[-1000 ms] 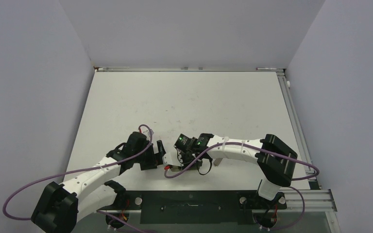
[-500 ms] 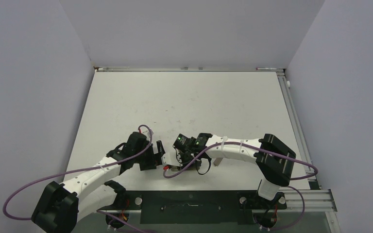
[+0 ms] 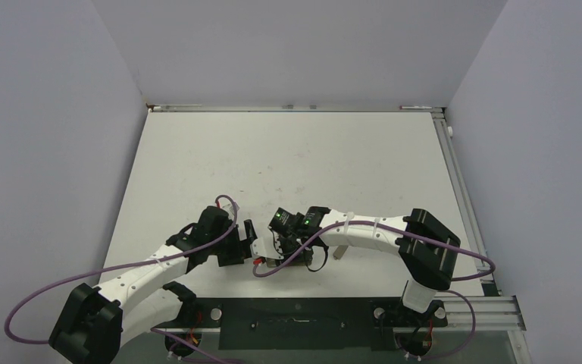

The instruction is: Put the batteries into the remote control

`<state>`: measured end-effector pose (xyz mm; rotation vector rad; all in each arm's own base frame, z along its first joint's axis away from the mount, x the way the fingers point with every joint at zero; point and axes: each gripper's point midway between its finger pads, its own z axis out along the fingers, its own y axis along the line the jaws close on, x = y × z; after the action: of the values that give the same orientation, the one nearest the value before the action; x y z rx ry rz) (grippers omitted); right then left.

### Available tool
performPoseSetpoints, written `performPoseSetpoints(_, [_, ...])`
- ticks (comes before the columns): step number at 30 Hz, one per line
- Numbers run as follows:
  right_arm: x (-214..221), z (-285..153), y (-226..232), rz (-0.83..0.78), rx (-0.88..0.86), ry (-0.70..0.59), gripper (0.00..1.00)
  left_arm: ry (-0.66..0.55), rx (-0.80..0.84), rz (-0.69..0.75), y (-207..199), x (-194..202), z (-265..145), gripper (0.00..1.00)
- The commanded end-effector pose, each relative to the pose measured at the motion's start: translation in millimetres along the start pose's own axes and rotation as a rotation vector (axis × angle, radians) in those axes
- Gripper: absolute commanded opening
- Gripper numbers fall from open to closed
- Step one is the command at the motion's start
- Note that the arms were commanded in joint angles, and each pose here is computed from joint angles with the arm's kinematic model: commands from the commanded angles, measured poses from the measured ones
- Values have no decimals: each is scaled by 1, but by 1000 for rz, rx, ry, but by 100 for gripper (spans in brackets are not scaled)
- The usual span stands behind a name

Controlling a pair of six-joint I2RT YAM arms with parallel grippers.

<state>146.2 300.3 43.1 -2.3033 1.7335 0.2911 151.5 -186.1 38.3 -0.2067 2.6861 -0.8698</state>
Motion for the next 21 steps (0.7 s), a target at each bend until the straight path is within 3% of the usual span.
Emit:
performPoseSetpoints(1, [-29,3,-3,-39,0,-79,21,-33,108,29,-27,-11,-3,91])
performPoseSetpoints(21, [-37,-41,-36,135,240,-166,23,-37,113,30,-27,-11,-3,91])
